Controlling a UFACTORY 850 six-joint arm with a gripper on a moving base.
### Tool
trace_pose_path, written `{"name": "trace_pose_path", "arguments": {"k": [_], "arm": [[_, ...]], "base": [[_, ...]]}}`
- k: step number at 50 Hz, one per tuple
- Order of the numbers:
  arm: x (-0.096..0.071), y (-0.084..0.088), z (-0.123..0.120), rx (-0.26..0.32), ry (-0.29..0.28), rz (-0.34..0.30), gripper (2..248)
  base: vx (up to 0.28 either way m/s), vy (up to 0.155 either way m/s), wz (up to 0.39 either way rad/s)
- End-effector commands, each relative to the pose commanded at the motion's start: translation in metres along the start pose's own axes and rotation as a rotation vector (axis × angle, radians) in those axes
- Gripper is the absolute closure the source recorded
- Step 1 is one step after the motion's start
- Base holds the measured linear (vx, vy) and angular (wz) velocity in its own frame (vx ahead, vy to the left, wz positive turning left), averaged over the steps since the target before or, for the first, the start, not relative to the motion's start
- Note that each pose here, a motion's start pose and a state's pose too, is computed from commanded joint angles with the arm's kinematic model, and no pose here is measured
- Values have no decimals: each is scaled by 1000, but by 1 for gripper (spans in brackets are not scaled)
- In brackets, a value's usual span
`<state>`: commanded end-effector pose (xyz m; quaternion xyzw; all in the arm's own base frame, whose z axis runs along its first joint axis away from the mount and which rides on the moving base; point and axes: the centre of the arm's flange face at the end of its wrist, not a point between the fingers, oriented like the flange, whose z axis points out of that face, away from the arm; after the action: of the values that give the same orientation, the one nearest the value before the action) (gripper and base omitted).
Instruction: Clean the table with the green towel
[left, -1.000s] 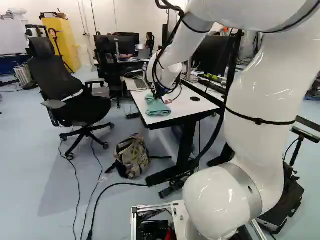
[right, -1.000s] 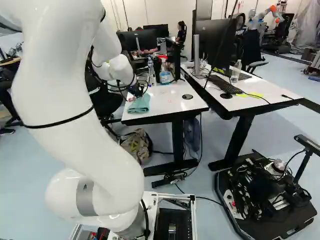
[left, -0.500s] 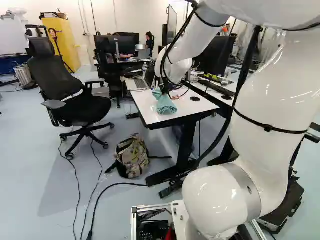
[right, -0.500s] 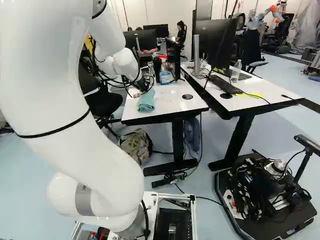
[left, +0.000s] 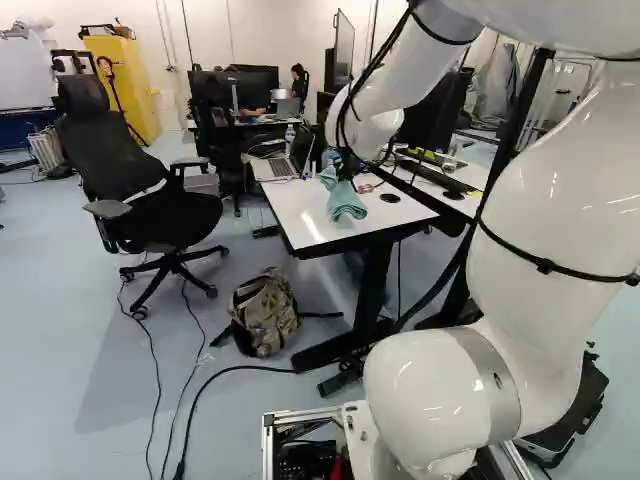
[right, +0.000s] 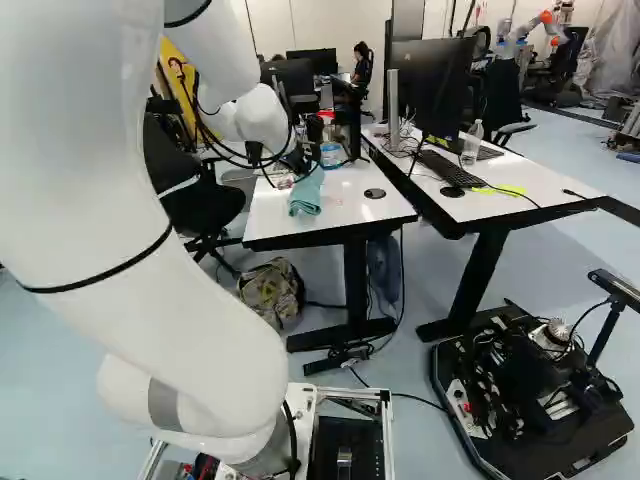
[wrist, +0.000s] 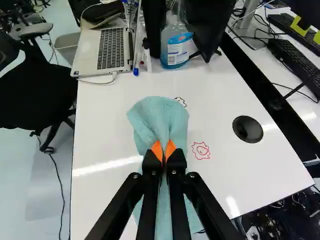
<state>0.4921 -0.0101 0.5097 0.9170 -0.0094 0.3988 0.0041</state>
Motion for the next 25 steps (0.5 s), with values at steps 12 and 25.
{"name": "trace_pose_path", "arguments": {"k": [12, 25], "arm": [[0, 19, 0, -29, 0, 27, 223], [1, 40, 1, -59, 0, 55, 223]], "base": [[0, 0, 0], [0, 0, 0]]}}
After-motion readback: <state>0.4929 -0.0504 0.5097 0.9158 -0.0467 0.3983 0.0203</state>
